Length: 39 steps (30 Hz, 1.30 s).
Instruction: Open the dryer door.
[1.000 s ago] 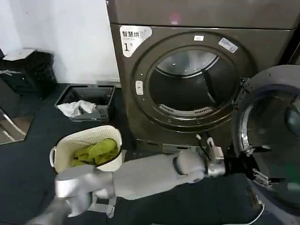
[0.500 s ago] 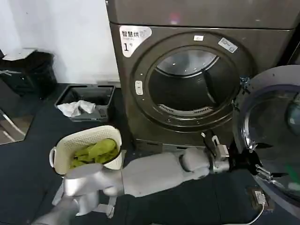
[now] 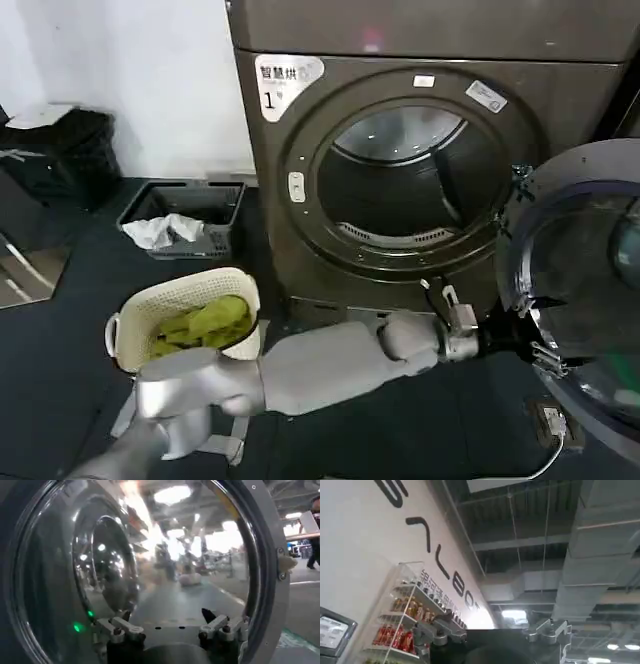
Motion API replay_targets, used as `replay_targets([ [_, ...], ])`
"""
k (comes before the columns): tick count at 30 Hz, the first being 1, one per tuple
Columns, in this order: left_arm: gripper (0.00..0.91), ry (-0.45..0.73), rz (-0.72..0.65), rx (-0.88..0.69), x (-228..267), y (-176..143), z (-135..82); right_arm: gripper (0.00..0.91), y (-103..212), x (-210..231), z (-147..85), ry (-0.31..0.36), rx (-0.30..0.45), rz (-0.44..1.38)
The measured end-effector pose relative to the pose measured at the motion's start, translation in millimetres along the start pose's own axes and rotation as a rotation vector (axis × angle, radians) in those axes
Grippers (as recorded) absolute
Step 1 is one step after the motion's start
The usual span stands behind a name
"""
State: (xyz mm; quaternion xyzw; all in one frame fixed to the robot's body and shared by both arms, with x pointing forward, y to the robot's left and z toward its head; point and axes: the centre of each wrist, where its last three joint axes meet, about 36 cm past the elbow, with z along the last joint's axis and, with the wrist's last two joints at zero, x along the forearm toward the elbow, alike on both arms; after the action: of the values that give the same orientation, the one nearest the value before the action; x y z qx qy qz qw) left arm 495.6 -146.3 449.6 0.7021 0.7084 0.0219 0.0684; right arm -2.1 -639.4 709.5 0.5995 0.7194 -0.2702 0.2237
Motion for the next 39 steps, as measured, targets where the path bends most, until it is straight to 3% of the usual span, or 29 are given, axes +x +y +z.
replay_targets([
  [26,0.907,-0.109,0.116,0.003,-14,-34,-42,0.907,17,-2,0,-0.006,-0.005,-0.032],
  [39,0.907,-0.070,0.085,-0.073,57,-14,-42,0.907,23,-2,-4,-0.016,-0.003,-0.048],
])
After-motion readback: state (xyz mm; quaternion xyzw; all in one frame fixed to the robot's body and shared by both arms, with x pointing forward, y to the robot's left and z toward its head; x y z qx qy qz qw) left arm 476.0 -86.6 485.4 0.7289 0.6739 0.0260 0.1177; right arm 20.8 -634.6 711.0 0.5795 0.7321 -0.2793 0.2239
